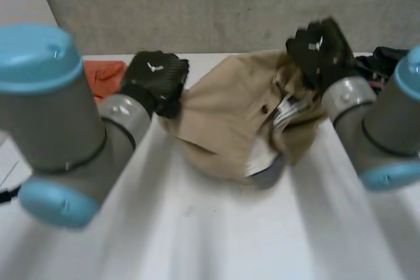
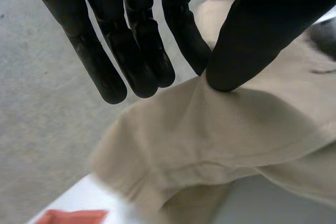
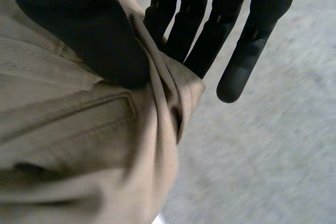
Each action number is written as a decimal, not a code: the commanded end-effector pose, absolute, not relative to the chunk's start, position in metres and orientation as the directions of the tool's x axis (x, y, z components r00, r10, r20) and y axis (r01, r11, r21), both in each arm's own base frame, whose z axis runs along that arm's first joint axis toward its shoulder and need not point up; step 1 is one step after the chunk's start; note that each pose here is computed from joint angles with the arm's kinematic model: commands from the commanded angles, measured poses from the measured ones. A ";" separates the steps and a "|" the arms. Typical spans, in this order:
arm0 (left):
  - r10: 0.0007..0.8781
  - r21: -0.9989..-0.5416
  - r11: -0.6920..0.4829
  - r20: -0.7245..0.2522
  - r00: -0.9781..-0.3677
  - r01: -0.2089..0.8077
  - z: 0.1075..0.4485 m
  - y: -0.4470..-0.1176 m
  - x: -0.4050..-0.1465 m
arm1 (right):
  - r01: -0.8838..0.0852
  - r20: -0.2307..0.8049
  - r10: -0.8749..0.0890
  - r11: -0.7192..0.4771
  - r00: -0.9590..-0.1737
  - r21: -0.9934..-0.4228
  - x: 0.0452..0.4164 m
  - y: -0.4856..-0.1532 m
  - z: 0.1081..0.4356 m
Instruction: Fold the laundry.
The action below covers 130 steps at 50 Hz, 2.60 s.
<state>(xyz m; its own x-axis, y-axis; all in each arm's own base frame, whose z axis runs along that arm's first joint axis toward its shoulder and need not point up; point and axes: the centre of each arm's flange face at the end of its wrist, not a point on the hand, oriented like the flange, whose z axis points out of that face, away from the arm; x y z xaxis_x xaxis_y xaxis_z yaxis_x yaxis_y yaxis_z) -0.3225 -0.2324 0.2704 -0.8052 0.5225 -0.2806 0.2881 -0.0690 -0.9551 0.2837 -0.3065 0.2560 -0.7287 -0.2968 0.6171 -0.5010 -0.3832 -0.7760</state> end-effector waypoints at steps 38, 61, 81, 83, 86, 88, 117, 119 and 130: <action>0.530 -0.926 0.204 -0.167 -0.832 0.316 0.209 -0.191 -0.276 | -0.470 0.252 -0.522 0.341 -0.815 -0.814 0.194 -0.250 0.249; 0.582 -0.859 0.317 -0.158 -0.798 0.402 0.137 -0.218 -0.307 | -0.632 0.473 -0.605 0.065 -0.640 -0.772 0.218 -0.284 0.125; 0.283 -0.895 -0.426 -0.272 -0.920 0.133 0.416 -0.186 -0.268 | -0.403 0.518 -0.239 -0.399 -0.821 -0.823 0.206 -0.251 0.411; 0.275 -0.884 -0.445 -0.287 -0.918 0.143 0.420 -0.185 -0.269 | -0.394 0.506 -0.264 -0.380 -0.821 -0.837 0.207 -0.246 0.418; 0.269 -0.885 -0.428 -0.316 -0.910 0.181 0.411 -0.194 -0.274 | -0.405 0.491 -0.321 -0.301 -0.810 -0.864 0.210 -0.253 0.408; 0.280 -0.898 -0.380 -0.341 -0.897 0.223 0.390 -0.208 -0.283 | -0.420 0.475 -0.361 -0.223 -0.802 -0.879 0.214 -0.270 0.388; -0.081 -0.563 -0.806 -0.203 -0.976 0.184 0.449 -0.377 -0.295 | -0.141 0.281 -0.074 -0.729 -0.957 -0.670 0.305 -0.358 0.452; -0.049 -0.611 -0.772 -0.217 -0.975 0.175 0.441 -0.375 -0.294 | -0.157 0.300 -0.088 -0.694 -0.950 -0.703 0.305 -0.357 0.442; 0.242 -0.840 -0.486 -0.396 -0.886 0.242 0.316 -0.355 -0.295 | -0.353 0.432 -0.285 -0.288 -0.856 -0.890 0.307 -0.354 0.304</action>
